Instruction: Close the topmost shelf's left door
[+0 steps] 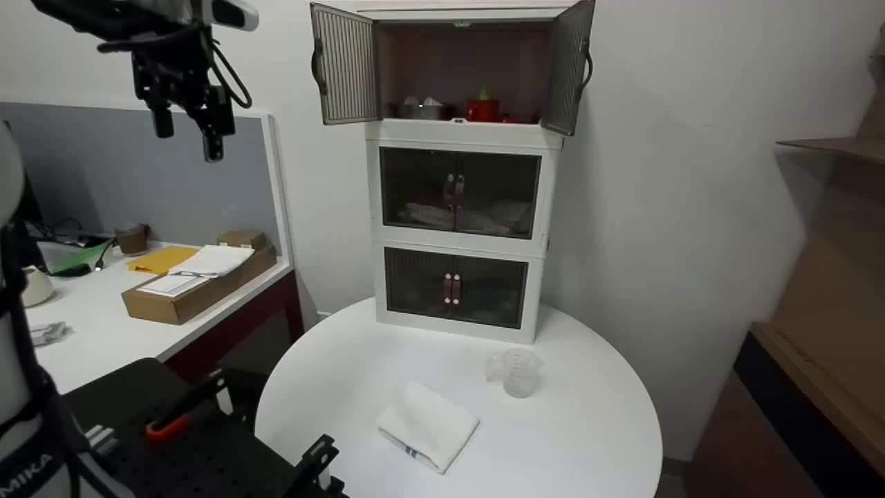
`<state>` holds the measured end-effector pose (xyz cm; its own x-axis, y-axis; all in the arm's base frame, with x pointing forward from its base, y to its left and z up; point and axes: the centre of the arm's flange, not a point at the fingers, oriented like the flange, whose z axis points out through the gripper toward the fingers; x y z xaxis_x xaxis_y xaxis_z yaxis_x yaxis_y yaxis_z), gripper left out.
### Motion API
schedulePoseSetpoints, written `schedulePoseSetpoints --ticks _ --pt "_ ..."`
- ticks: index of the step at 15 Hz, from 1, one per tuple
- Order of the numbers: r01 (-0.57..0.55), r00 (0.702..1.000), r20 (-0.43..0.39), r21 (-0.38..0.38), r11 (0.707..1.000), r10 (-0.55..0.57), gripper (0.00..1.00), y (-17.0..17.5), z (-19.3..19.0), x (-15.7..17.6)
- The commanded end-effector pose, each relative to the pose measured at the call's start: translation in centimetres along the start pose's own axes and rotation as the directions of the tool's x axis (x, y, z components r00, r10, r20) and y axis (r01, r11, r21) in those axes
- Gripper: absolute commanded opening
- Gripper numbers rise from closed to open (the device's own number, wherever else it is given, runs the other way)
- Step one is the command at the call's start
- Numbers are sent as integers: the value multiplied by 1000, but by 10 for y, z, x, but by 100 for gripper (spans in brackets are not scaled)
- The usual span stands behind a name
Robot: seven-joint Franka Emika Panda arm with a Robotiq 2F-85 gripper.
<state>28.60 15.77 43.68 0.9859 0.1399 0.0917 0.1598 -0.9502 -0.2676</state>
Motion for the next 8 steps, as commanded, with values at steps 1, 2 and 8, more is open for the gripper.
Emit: schedulePoseSetpoints --ticks 1,2,8 --pt "0 1000 0 0 1000 0 100 0 0 0" --pt "20 999 27 -8 1000 -19 100 0 -2 5" --pt "151 982 133 -153 977 -131 100 -2 -52 47"
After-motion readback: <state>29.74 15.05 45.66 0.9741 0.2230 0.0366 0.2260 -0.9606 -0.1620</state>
